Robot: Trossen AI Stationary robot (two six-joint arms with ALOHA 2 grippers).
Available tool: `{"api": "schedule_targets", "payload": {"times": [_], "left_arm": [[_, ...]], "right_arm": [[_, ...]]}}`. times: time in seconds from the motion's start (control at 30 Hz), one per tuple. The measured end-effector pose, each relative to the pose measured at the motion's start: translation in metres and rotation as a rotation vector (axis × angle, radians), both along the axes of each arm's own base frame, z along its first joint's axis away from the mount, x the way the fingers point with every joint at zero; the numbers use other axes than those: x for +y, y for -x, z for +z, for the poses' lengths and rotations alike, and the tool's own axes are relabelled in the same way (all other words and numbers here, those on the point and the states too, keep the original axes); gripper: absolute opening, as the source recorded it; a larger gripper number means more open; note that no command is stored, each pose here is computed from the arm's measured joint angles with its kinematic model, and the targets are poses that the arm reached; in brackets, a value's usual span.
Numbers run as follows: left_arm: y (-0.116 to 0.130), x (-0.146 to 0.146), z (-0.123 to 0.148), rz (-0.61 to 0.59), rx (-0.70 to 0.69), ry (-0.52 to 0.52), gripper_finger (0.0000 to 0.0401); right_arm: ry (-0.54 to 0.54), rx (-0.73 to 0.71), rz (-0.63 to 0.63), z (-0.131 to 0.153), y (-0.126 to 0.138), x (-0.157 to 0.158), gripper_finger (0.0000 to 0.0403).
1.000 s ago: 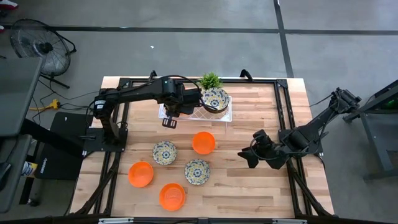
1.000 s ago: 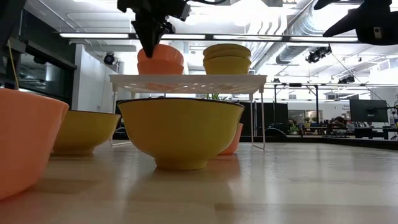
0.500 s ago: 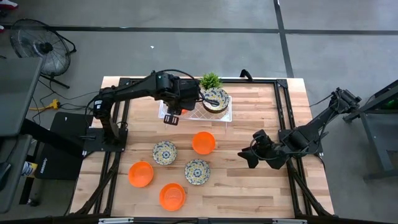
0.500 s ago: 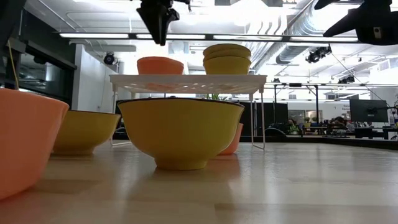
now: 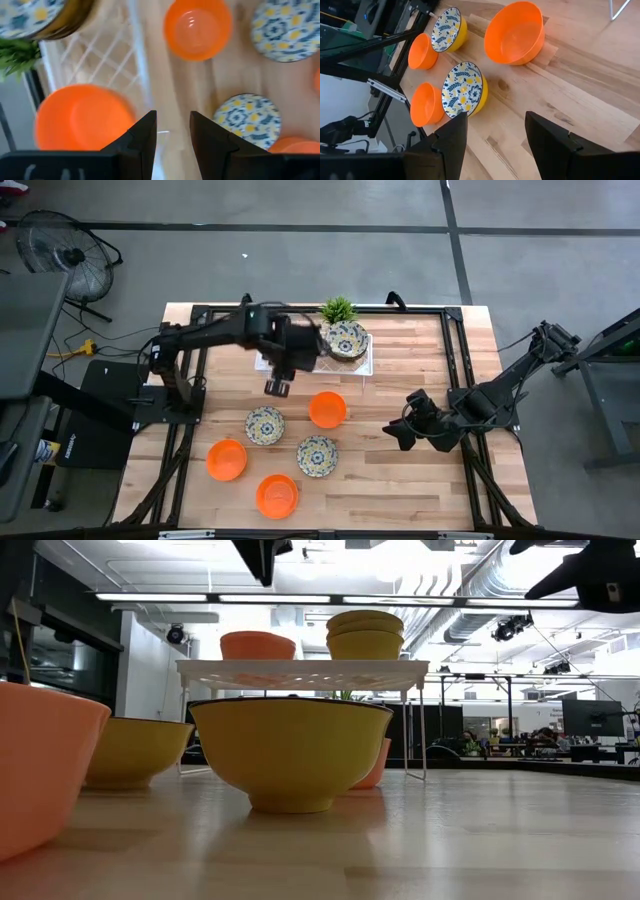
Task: Pick & Place Mini bowls
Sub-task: Stack the orange bowl on the orange bowl on the shelf
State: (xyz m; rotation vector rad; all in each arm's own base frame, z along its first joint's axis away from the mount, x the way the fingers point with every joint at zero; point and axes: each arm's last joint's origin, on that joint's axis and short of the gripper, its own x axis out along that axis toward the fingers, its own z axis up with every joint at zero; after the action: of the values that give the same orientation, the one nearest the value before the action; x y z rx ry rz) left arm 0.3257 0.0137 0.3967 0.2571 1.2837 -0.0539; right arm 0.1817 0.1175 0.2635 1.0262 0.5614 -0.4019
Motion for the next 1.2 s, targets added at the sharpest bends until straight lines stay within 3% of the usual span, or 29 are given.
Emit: {"api": "schedule_targets", "payload": {"times": [0.33, 0.57, 0.87, 1.03, 1.2], "left_arm": [[0.004, -0.083, 0.001, -0.071, -0.062, -0.067, 0.0112], [0.047, -0.120, 0.028, -0.077, -0.193, -0.191, 0.0112], [0.085, -0.132, 0.043, -0.115, -0.302, -0.285, 0.0112], [0.105, -0.135, 0.025, -0.158, -0.263, -0.277, 0.0112], [0.129, -0.140, 0.001, -0.209, -0.311, -0.209, 0.0112]], "right_arm": [[-0.013, 0.099, -0.029, -0.023, -0.013, 0.011, 0.0188], [-0.067, 0.174, -0.063, -0.046, -0.028, 0.022, 0.0188], [-0.197, 0.155, -0.120, -0.077, -0.073, 0.017, 0.0188], [-0.234, 0.102, -0.190, -0.085, -0.098, 0.001, 0.0188], [-0.232, 0.097, -0.247, -0.075, -0.114, -0.018, 0.0188]]}}
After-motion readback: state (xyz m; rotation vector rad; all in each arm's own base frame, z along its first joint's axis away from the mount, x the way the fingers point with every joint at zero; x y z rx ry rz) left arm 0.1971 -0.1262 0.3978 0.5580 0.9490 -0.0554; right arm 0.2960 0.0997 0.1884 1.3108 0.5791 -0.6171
